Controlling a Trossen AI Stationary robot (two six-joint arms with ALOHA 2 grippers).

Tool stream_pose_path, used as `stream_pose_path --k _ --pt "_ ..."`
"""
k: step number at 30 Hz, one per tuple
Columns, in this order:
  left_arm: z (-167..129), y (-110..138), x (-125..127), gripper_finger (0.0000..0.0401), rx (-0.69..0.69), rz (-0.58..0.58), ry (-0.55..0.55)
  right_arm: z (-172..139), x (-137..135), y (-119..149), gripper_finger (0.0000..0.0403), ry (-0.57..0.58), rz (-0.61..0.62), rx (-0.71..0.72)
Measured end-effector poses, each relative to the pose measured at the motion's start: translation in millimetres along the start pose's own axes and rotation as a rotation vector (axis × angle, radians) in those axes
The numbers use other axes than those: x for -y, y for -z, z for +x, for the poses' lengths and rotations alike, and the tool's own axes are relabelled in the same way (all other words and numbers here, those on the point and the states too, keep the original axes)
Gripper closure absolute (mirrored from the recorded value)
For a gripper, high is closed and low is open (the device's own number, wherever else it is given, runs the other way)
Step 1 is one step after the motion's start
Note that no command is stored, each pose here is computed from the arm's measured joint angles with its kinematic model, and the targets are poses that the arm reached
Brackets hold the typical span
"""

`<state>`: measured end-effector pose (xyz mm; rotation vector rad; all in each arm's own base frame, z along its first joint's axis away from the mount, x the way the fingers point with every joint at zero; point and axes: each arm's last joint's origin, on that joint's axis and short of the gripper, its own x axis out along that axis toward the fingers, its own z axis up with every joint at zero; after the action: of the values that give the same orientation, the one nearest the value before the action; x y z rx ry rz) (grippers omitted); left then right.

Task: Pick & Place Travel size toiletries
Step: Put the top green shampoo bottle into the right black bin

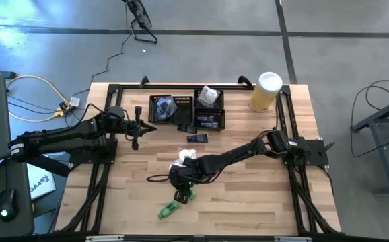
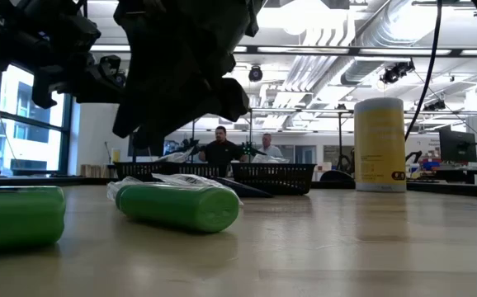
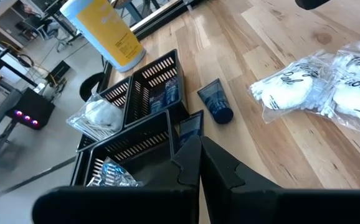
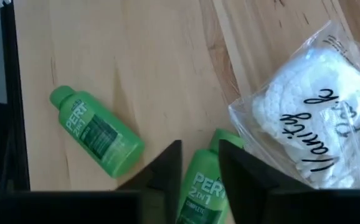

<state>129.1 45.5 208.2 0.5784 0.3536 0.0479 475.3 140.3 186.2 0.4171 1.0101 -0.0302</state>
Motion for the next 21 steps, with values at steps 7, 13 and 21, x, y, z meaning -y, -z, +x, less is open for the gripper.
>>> stream_pose_path --k 7,13,21 --pt "0 0 0 0.04 0.001 0.0 0.0 0 3 -7 0.0224 -0.012 0.064 0.038" --pt "0 0 0 0.04 0.001 0.0 0.001 6 13 -7 0.0223 0.017 0.165 0.011" --pt "0 0 0 0.04 0.0 -0.001 0.001 25 17 1 0.0237 0.038 0.177 -0.025"
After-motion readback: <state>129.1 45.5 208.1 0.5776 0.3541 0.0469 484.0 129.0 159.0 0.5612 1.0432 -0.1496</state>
